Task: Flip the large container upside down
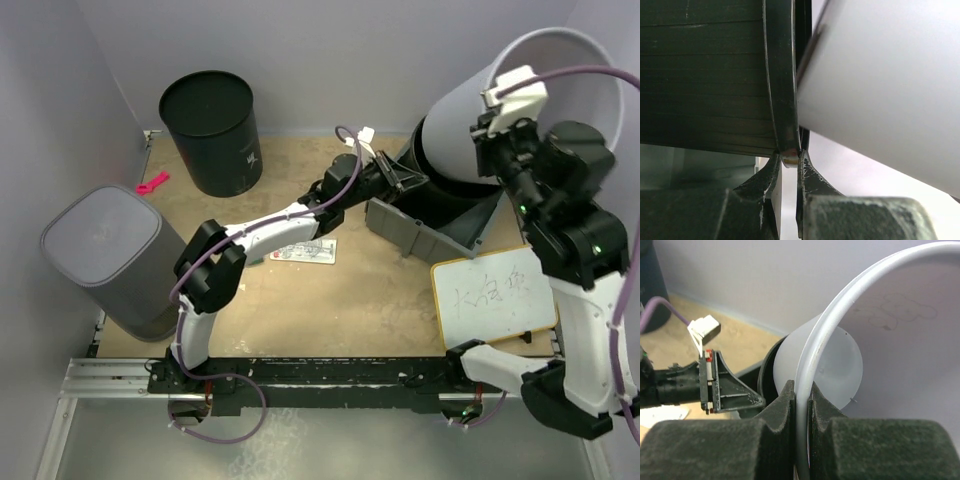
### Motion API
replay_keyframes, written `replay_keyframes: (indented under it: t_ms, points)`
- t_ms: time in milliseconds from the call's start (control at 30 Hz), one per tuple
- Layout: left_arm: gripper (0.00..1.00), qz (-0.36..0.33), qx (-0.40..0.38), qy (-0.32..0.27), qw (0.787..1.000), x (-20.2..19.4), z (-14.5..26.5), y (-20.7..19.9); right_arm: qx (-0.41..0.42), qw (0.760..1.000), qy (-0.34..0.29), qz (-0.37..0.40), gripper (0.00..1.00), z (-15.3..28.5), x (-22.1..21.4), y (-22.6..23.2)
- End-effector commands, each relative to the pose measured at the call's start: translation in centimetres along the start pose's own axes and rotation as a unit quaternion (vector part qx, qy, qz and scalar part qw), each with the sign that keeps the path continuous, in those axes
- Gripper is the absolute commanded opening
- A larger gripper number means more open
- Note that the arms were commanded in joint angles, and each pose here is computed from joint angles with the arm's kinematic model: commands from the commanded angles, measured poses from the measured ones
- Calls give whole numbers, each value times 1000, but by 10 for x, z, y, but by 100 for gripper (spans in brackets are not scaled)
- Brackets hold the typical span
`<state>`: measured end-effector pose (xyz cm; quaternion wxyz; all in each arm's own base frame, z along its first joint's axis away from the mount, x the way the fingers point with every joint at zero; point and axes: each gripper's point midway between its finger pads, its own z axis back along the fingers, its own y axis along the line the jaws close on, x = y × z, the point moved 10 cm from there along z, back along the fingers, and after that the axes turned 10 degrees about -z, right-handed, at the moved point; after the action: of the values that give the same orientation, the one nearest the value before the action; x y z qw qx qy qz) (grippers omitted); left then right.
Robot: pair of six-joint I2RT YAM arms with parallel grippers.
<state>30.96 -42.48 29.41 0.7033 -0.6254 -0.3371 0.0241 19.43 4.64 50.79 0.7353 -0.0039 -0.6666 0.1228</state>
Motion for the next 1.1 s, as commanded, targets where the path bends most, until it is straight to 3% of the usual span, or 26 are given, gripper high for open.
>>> replay_keyframes:
  t_ms: [0, 133, 333, 467, 700, 867, 1067]
  points:
    - [0, -19, 12, -5, 1000, 8, -8, 8, 0, 987, -162, -15, 0, 47, 49, -15]
    - [0, -27, 16, 5, 999, 9, -13, 7, 39, 977, -206, -30, 0, 58, 53, -10]
    - [35, -85, 15, 3, 996, 24, -3, -19, 84, 964, -249, -42, 0, 63, 55, -2]
    - [50, -135, 9, -12, 991, 43, 16, -42, 102, 959, -262, -46, 0, 63, 56, 1]
    - [53, -196, 30, -48, 979, 82, 64, -64, 106, 952, -280, -57, 0, 61, 55, 3]
    - [51, -150, 96, -90, 980, 108, 97, -24, 98, 948, -290, -81, 0, 58, 54, 4]
    - [50, -110, 144, -59, 982, 98, 94, 40, 111, 946, -292, -88, 0, 54, 54, 8]
